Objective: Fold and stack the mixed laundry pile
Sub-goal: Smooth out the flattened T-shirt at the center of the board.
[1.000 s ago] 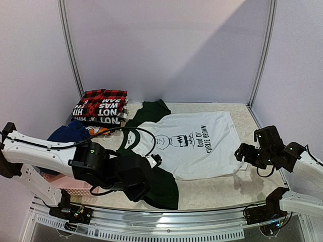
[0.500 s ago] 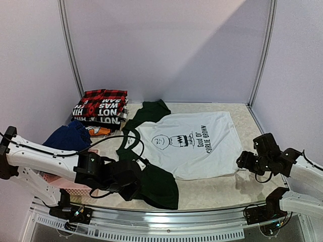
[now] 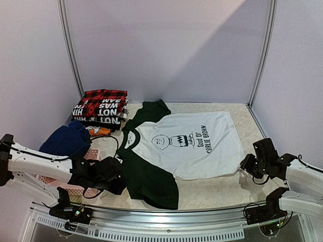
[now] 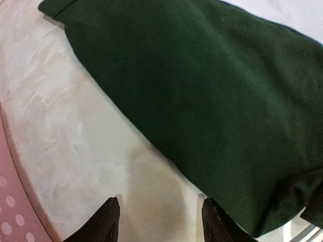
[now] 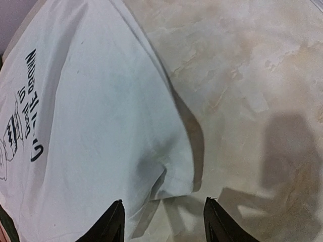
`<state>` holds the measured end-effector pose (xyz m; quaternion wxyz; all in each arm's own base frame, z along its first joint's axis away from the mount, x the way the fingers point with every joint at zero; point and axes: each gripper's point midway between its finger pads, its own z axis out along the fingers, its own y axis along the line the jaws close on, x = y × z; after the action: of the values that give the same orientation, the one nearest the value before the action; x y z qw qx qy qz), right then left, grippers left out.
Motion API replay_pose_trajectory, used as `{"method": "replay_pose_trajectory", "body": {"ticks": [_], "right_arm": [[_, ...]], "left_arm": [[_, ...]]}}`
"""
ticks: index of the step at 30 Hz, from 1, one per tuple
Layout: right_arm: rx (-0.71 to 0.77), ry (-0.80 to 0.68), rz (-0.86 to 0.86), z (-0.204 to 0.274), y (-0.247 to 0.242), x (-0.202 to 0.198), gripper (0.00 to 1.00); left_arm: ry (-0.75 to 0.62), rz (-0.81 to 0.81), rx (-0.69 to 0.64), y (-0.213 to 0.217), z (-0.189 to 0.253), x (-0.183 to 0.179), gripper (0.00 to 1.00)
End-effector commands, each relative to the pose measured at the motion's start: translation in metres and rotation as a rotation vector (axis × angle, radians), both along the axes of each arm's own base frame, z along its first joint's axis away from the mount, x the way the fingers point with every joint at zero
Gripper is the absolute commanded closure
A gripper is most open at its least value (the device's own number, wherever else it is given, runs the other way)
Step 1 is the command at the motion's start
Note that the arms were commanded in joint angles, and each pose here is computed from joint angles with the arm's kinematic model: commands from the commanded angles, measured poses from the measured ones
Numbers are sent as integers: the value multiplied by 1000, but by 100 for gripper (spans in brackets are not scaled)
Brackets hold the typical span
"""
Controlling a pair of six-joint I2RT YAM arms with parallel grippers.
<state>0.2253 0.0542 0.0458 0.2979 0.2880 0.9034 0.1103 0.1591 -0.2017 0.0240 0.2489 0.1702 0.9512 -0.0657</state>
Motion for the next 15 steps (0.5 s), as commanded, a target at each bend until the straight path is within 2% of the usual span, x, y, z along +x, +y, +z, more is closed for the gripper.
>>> {"method": "replay_pose_trajectory", "body": {"ticks": [1, 6, 15], "right_arm": [[93, -12, -5, -11, 3, 8, 50], [86, -13, -24, -13, 1, 14, 64], [86, 13, -24, -26, 2, 17, 77]], "left_arm": [[-37, 89, -159, -6, 7, 22, 43], [-56, 130, -200, -6, 6, 39, 43], [-52, 137, -258, -23, 0, 54, 47]]}}
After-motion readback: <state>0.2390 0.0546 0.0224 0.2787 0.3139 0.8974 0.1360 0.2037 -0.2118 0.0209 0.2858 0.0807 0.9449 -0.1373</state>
